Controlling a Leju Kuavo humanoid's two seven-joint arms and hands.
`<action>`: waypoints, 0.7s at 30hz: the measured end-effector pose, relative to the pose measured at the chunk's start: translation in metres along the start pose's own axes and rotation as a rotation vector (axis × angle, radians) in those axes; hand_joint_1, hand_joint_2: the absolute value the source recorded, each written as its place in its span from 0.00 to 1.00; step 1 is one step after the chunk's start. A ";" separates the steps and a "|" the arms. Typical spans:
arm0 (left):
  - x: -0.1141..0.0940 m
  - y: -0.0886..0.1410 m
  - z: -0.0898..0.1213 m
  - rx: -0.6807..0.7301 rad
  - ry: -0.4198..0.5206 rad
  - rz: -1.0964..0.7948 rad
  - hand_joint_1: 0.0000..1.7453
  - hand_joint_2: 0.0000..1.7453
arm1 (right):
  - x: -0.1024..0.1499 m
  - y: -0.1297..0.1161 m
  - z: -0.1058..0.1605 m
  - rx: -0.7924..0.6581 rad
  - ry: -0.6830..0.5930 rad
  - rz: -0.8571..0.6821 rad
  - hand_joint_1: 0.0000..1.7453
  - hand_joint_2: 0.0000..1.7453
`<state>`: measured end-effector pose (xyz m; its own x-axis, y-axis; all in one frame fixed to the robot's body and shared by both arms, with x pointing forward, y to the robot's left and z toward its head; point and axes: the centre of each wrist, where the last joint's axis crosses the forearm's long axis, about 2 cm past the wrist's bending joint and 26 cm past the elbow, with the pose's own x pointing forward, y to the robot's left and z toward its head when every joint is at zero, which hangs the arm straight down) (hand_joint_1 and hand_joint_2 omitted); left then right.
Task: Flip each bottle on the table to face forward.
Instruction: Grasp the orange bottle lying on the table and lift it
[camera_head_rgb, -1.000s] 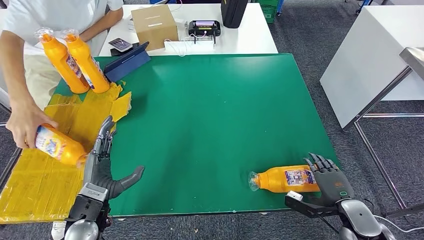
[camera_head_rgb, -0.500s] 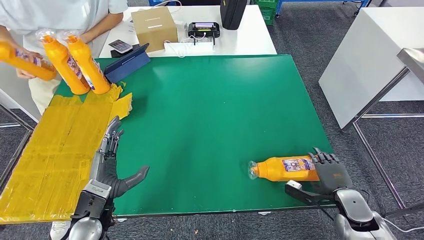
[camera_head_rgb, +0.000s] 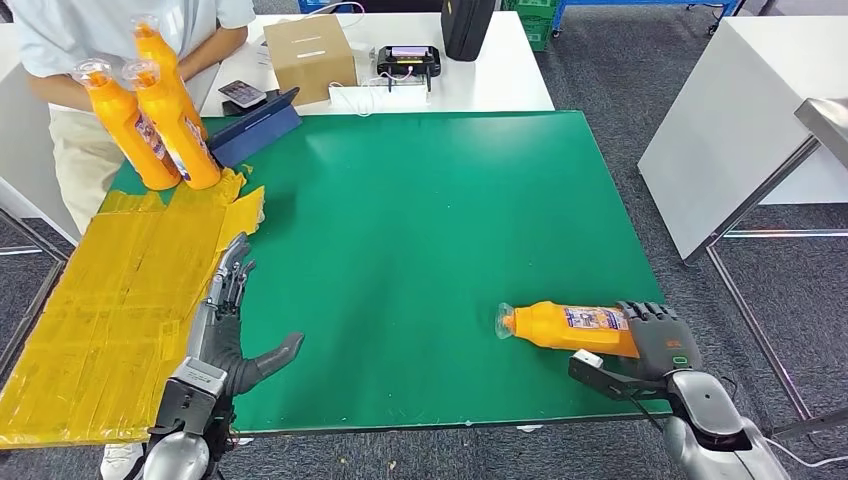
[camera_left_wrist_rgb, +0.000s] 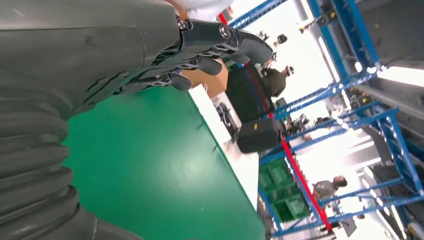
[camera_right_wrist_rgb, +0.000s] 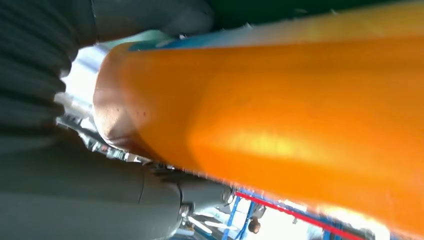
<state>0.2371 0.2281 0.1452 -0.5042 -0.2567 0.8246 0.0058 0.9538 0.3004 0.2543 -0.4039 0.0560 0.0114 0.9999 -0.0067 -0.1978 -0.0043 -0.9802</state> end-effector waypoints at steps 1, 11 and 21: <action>0.000 -0.001 0.000 -0.013 0.008 0.001 0.00 1.00 | 0.008 0.000 0.001 -0.040 -0.015 -0.043 1.00 1.00; 0.004 -0.018 0.004 -0.155 0.095 0.070 0.00 1.00 | 0.100 -0.034 0.016 -0.545 -0.120 -0.493 1.00 1.00; 0.002 -0.028 0.002 -0.195 0.104 0.103 0.00 1.00 | 0.143 -0.056 0.027 -0.680 -0.194 -0.823 1.00 1.00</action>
<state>0.2344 0.2012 0.1379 -0.4012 -0.1841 0.8973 0.2242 0.9301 0.2911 0.2406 -0.2604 0.1155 -0.2747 0.6837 0.6761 0.3850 0.7225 -0.5742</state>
